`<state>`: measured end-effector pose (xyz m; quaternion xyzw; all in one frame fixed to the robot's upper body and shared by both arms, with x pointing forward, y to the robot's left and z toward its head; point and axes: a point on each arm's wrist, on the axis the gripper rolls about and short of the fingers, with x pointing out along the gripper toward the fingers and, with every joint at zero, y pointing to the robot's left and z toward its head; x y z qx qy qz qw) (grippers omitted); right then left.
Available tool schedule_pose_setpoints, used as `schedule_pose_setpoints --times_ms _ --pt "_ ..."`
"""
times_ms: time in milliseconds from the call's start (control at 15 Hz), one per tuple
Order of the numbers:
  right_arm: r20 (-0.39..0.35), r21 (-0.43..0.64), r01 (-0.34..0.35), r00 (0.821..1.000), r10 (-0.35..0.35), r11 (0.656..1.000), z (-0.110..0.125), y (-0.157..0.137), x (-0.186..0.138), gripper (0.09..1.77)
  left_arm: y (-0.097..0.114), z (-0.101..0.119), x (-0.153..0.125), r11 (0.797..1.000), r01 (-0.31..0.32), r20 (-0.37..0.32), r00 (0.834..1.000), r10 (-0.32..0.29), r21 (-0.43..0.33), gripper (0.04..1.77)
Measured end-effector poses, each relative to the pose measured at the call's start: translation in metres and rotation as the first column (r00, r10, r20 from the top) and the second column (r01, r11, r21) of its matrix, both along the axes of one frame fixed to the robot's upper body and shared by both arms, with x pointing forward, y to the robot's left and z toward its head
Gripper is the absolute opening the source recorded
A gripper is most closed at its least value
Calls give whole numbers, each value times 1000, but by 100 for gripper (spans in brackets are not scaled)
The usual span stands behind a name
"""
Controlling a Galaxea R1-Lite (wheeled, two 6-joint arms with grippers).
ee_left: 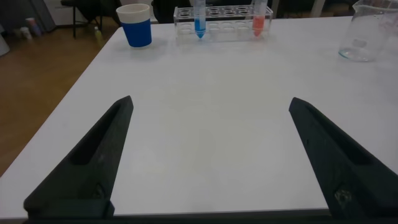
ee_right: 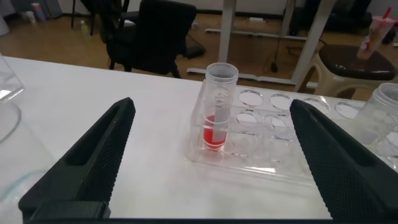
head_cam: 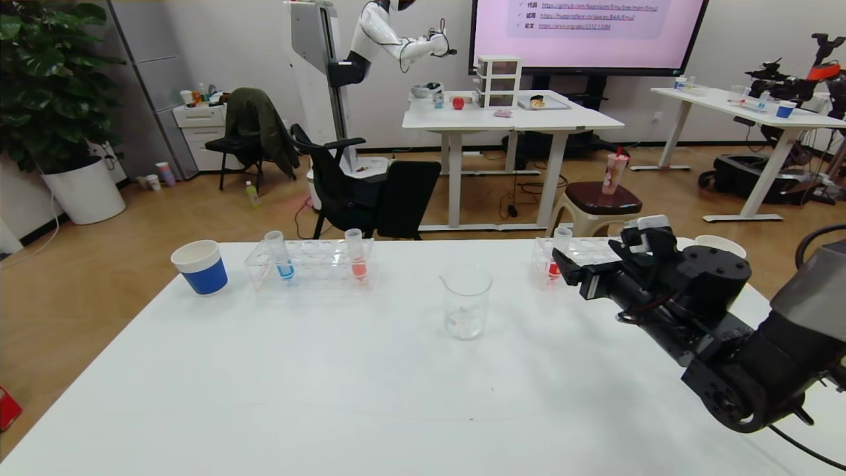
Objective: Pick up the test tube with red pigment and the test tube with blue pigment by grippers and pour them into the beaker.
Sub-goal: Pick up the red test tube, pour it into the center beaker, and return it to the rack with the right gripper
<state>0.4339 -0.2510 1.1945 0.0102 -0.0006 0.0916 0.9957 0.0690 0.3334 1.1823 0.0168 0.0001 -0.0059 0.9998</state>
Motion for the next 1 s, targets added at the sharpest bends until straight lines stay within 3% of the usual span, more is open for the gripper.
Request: schedule_pose_setpoints --times_ms 400,867,933,1000 --pt "12 4 47 999 -47 999 -20 6 47 174 0 0 0 1000 1 0 1000 -1 0 175" --pt "26 9 45 999 -45 999 -33 10 69 174 0 0 0 1000 1 0 1000 -1 0 175" --pt "30 10 45 999 -45 999 -33 10 70 172 0 0 0 1000 1 0 1000 -1 0 175" --pt "33 11 46 998 -46 999 -33 10 71 158 0 0 0 1000 0 0 1000 0 0 175"
